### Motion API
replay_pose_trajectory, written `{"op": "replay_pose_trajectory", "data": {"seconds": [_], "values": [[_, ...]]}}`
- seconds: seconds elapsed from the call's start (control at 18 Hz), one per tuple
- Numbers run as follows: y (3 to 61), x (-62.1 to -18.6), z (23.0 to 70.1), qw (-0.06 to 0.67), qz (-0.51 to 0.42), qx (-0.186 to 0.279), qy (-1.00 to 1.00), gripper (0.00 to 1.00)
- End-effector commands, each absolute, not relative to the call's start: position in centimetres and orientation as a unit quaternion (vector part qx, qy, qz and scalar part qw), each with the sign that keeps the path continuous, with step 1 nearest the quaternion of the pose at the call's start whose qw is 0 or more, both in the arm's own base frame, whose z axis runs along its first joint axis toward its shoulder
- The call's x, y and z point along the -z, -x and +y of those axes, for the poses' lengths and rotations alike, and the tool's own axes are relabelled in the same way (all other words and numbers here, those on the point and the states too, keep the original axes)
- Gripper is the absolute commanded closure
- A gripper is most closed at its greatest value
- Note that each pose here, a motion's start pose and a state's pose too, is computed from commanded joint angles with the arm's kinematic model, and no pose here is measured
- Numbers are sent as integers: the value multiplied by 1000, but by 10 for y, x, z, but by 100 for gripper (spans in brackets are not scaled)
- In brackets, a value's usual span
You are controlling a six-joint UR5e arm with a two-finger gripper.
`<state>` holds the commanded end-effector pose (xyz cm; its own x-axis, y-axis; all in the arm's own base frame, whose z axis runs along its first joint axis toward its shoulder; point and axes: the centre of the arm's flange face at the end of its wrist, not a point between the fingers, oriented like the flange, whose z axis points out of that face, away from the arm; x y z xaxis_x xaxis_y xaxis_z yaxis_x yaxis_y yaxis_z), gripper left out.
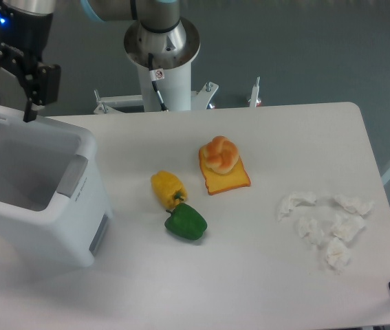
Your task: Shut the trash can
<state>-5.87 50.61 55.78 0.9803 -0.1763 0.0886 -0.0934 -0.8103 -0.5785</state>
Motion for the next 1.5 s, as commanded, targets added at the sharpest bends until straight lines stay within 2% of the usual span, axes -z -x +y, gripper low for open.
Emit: {"op": "replay_pose_trajectory", "data": {"seconds": [0.72,1.11,1.5], "values": [[41,-557,475,303,72,69,948,0],[28,-547,492,292,70,88,950,0],[23,-555,495,299,75,87,947,0]]}}
